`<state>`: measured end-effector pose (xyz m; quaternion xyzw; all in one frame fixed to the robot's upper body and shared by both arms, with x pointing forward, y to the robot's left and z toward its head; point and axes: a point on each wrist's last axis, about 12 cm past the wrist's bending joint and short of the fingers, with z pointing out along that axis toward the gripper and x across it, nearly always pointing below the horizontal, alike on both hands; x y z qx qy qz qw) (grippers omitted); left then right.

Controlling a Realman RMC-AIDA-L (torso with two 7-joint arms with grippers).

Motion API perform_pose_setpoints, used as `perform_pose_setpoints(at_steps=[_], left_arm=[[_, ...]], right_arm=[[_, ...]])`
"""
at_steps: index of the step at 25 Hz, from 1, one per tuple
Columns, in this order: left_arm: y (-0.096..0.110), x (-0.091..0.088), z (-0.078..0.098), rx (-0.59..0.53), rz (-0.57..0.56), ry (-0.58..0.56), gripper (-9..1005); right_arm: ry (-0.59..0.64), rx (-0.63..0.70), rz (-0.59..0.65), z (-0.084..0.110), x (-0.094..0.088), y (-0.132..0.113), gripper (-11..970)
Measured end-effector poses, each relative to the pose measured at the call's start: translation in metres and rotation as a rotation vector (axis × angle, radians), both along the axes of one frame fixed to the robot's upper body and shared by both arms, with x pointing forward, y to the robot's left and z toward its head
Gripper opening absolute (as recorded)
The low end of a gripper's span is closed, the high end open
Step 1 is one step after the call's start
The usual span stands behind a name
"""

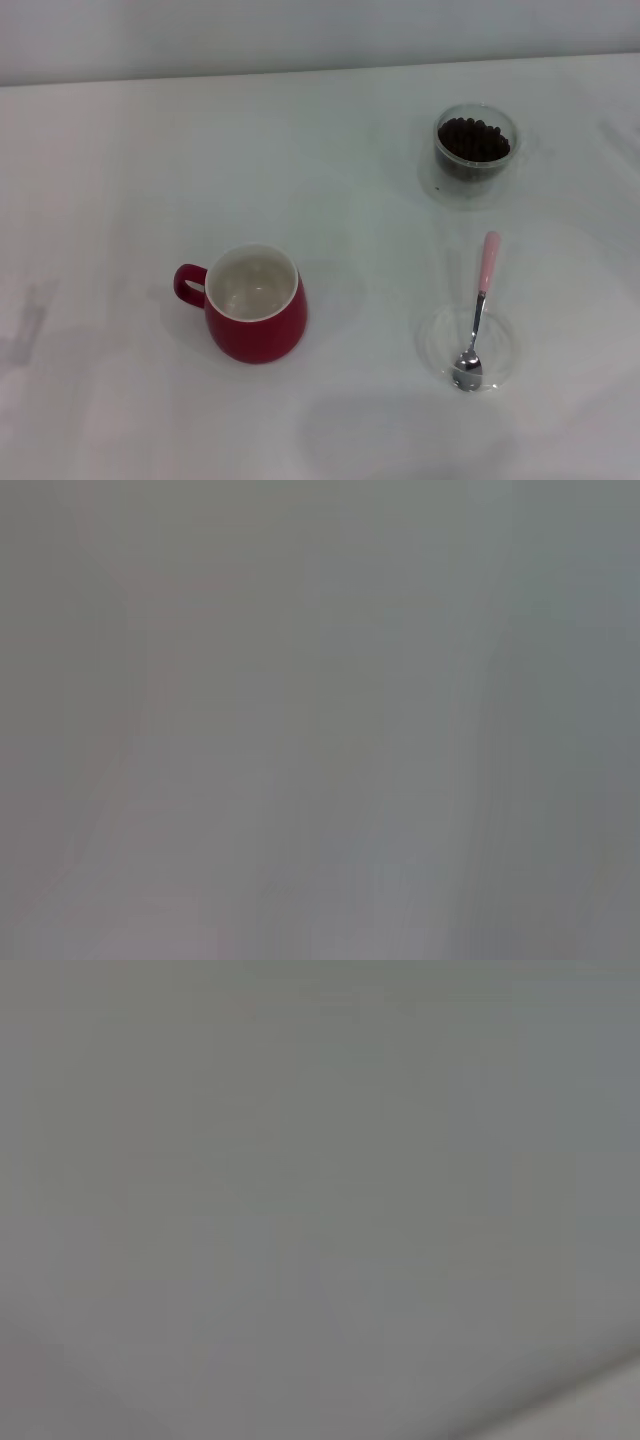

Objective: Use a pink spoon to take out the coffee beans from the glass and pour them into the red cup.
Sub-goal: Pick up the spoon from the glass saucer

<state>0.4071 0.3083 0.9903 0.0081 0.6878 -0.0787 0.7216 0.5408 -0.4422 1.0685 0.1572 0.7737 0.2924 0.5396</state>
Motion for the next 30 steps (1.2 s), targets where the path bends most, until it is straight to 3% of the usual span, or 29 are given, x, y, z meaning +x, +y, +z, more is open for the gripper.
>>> perform_pose_setpoints(at_steps=[5,8,16,22,30], left_arm=[[0.005,0.019,0.003,0.022,0.025,0.001,792],[0.005,0.028,0.005,0.028,0.021,-0.004,791],[0.001,0.047,0.01,0.046,-0.001,-0.014,790],[0.0,0.052,0.013,0.046,-0.006,-0.03,790],[0.002,0.053,0.012,0.057,-0.004,-0.017,789]], right_arm=[[0.143,0.11,0.3,0.025,-0.017,-0.007,845],[0.208,0.132,0.418,0.032,-0.026,-0.004,845],[0.428,0.097,0.637,0.004,-0.037,0.035,844],[0.468,0.057,0.682,-0.013,-0.026,0.066,843],[0.471,0.039,0.637,-0.027,-0.019,0.085,842]])
